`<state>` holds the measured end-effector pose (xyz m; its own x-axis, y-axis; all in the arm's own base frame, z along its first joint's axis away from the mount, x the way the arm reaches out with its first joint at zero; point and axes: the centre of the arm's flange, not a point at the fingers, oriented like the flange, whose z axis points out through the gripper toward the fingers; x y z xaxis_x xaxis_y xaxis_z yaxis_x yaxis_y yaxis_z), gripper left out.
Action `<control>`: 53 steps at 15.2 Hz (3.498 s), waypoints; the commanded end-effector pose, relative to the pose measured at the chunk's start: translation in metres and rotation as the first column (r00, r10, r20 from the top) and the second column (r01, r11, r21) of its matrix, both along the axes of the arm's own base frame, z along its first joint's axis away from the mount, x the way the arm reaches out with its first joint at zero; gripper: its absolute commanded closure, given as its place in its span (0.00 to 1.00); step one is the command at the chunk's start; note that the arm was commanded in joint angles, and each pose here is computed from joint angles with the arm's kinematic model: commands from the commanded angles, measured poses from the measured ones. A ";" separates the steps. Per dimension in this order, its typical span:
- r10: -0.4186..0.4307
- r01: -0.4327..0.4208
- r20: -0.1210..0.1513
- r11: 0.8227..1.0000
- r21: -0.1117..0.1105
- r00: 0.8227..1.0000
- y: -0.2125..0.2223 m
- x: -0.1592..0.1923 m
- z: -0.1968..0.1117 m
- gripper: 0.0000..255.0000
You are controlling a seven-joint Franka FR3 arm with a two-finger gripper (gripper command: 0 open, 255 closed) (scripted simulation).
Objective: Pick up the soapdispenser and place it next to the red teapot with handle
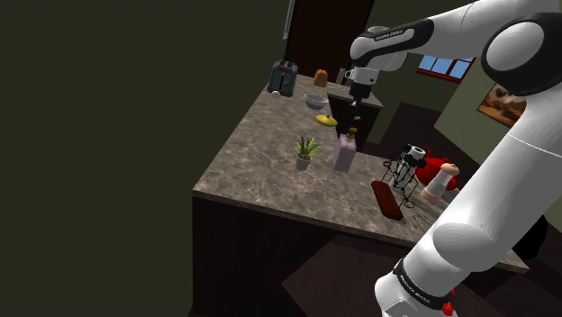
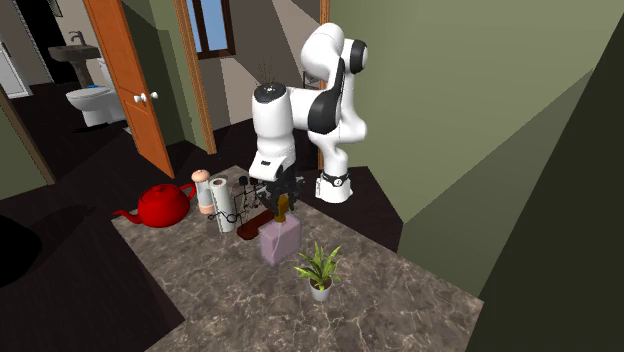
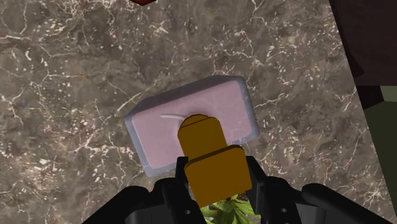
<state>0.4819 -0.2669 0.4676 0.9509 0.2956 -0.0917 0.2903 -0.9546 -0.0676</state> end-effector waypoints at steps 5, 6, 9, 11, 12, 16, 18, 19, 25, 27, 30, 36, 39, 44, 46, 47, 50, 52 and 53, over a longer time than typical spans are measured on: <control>0.000 0.000 0.000 1.000 0.000 1.000 0.000 -0.001 0.032 1.00; 0.000 0.000 0.000 1.000 0.000 1.000 0.000 -0.001 0.037 1.00; 0.000 0.000 0.000 1.000 0.000 1.000 0.000 -0.001 0.053 1.00; 0.000 0.000 0.000 1.000 0.000 1.000 0.000 -0.001 0.063 1.00; 0.000 0.000 0.000 1.000 0.000 1.000 0.000 -0.001 0.069 1.00; 0.000 0.000 0.000 1.000 0.000 1.000 0.000 -0.001 0.090 1.00; 0.000 0.000 0.000 1.000 0.000 1.000 0.000 -0.001 0.100 1.00; 0.000 0.000 0.000 1.000 0.000 1.000 0.000 -0.001 0.106 1.00; 0.000 0.000 0.000 1.000 0.000 1.000 0.000 -0.001 0.137 1.00; 0.000 0.000 0.000 1.000 0.000 1.000 0.000 -0.001 0.148 1.00; 0.000 0.000 0.000 1.000 0.000 1.000 0.000 -0.001 0.164 1.00; 0.000 0.000 0.000 1.000 0.000 1.000 0.000 -0.001 0.195 1.00; 0.000 0.000 0.000 1.000 0.000 1.000 0.000 -0.001 0.211 1.00; 0.000 0.000 0.000 1.000 0.000 1.000 0.000 -0.001 0.238 1.00; 0.000 0.000 0.000 1.000 0.000 1.000 0.000 -0.001 0.246 1.00; 0.000 0.000 0.000 1.000 0.000 1.000 -0.007 -0.012 0.245 1.00; 0.000 0.000 0.000 1.000 0.000 1.000 -0.028 -0.045 0.240 1.00; 0.000 0.000 0.000 1.000 0.000 1.000 -0.042 -0.067 0.237 1.00; 0.000 0.000 0.000 1.000 0.000 1.000 -0.049 -0.078 0.235 1.00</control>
